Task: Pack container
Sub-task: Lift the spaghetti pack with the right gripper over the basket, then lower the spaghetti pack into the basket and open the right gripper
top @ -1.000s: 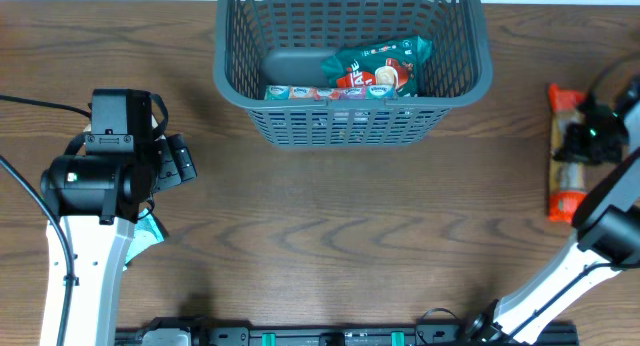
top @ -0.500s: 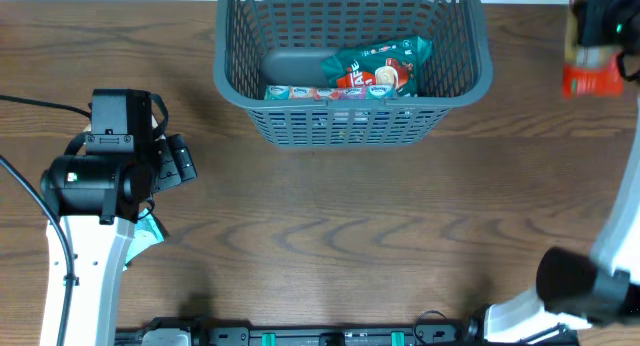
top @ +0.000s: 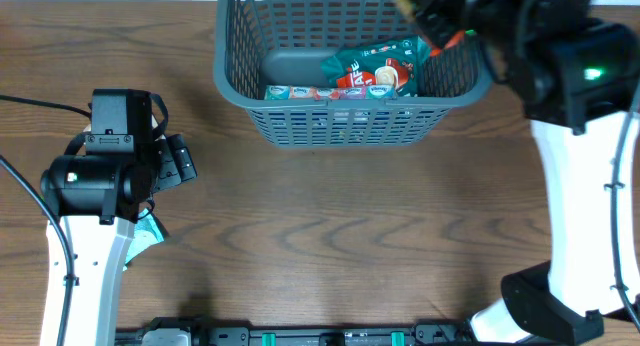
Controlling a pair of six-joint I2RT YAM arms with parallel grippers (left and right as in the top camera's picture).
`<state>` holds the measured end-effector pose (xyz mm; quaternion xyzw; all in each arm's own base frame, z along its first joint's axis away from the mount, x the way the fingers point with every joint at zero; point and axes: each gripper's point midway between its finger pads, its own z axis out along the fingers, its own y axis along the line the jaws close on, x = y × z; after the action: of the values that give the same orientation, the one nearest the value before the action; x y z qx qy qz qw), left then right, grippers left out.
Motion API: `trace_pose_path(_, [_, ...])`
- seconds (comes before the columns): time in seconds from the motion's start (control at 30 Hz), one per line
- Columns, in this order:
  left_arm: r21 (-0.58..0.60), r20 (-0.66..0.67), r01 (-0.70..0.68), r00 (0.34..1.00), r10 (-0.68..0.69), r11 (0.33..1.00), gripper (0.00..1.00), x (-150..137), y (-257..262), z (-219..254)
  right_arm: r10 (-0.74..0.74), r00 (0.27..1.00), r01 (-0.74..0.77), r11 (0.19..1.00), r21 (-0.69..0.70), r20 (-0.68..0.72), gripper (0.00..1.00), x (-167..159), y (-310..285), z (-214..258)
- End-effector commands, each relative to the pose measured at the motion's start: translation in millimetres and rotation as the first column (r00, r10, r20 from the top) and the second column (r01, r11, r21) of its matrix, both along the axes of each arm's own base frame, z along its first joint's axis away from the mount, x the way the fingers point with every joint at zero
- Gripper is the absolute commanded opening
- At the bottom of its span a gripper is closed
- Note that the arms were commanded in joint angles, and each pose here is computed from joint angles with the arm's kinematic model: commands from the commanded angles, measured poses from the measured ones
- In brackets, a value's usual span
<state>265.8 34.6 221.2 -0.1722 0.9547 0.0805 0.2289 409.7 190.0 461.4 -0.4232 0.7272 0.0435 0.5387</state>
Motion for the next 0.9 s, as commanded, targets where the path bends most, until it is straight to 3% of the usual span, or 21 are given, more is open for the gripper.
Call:
trace_pose_path(0.0, [0.021,-0.005,-0.005,1.000,0.006,1.000,0.98,-1.5,4.5,-0.7,0.097,0.995,-0.096,0.995,-0.034,0.038,0.01,-10.6,18.0,5.0])
trace_pose_path(0.47, [0.021,-0.005,-0.005,1.000,0.006,1.000,0.99,-1.5,4.5,-0.7,0.093,0.951,-0.141,0.979,-0.146,-0.294,0.01,11.8,28.7,-108.5])
trace_pose_path(0.87, [0.021,-0.005,-0.005,1.000,0.006,1.000,0.99,-1.5,4.5,-0.7,0.068,0.850,-0.211,0.953,-0.218,-0.523,0.01,19.1,30.3,-199.3])
